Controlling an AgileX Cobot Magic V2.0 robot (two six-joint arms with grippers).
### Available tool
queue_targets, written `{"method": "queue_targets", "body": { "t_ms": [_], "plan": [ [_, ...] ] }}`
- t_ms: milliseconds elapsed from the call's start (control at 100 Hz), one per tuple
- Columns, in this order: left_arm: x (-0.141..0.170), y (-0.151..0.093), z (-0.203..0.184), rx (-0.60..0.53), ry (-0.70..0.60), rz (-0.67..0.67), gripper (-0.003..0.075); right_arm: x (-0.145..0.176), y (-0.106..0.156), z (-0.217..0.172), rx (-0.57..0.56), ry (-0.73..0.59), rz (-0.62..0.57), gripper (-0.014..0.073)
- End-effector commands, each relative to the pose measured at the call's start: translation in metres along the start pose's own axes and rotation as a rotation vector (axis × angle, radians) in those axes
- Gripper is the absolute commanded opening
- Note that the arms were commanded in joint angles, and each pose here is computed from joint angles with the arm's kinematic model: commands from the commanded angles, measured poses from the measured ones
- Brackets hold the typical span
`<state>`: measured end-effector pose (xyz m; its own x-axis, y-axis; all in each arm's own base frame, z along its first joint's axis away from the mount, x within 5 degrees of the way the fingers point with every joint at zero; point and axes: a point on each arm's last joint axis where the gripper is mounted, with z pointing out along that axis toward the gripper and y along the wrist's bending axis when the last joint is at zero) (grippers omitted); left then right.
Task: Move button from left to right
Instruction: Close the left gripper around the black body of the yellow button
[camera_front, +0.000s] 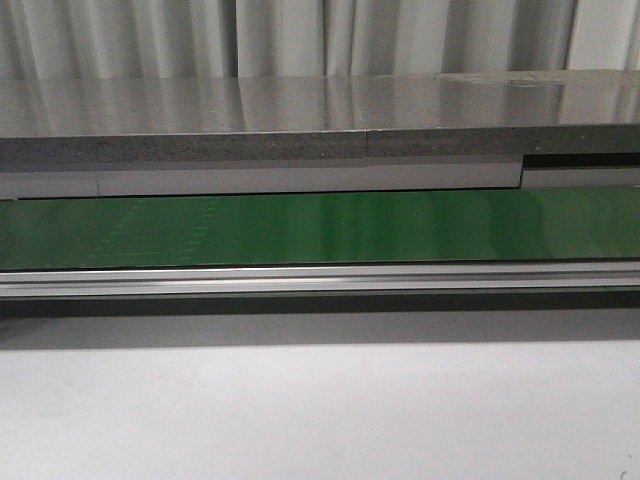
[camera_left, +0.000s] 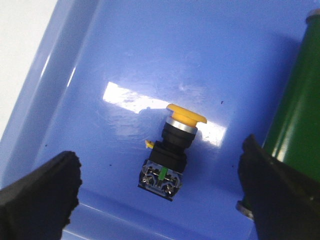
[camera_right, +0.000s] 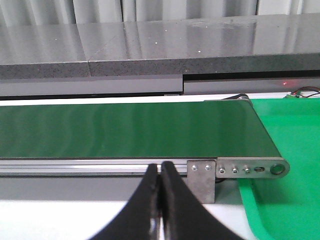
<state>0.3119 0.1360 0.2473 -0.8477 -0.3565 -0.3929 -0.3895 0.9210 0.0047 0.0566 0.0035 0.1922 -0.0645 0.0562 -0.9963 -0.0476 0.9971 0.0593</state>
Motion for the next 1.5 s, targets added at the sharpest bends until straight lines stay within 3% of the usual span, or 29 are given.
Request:
{"method": "queue_targets", "body": {
  "t_ms": [0, 700, 1070, 1160, 1399, 1489],
  "plan": [
    [-0.012, -0.001, -0.011, 0.012, -0.084, -0.016, 0.0617, -0.014, 0.0, -0.003, 0.009, -0.123, -0.012, -0.0067],
    [-0.001, 0.0, 0.06, 0.012, 0.131, -0.008, 0.0617, -0.014, 0.0, -0.003, 0.009, -0.123, -0.012, -0.0067],
    [0.003, 0.0, 0.078, 0.009, 0.175, -0.005, 0.0611, -0.014, 0.0, -0.003, 0.009, -0.123, -0.012, -0.0067],
    [0.003, 0.0, 0.078, 0.009, 0.177, -0.005, 0.0544, -0.014, 0.0, -0.003, 0.009, -0.123, -0.012, -0.0067],
    [0.003, 0.0, 0.078, 0.009, 0.175, -0.005, 0.0185, -0.014, 0.0, -0.003, 0.009, -0.123, -0.012, -0.0067],
    [0.002, 0.0, 0.077, 0.011, 0.179, -0.007, 0.0098, -0.014, 0.0, -0.003, 0.009, -0.123, -0.012, -0.0067]
  ]
}}
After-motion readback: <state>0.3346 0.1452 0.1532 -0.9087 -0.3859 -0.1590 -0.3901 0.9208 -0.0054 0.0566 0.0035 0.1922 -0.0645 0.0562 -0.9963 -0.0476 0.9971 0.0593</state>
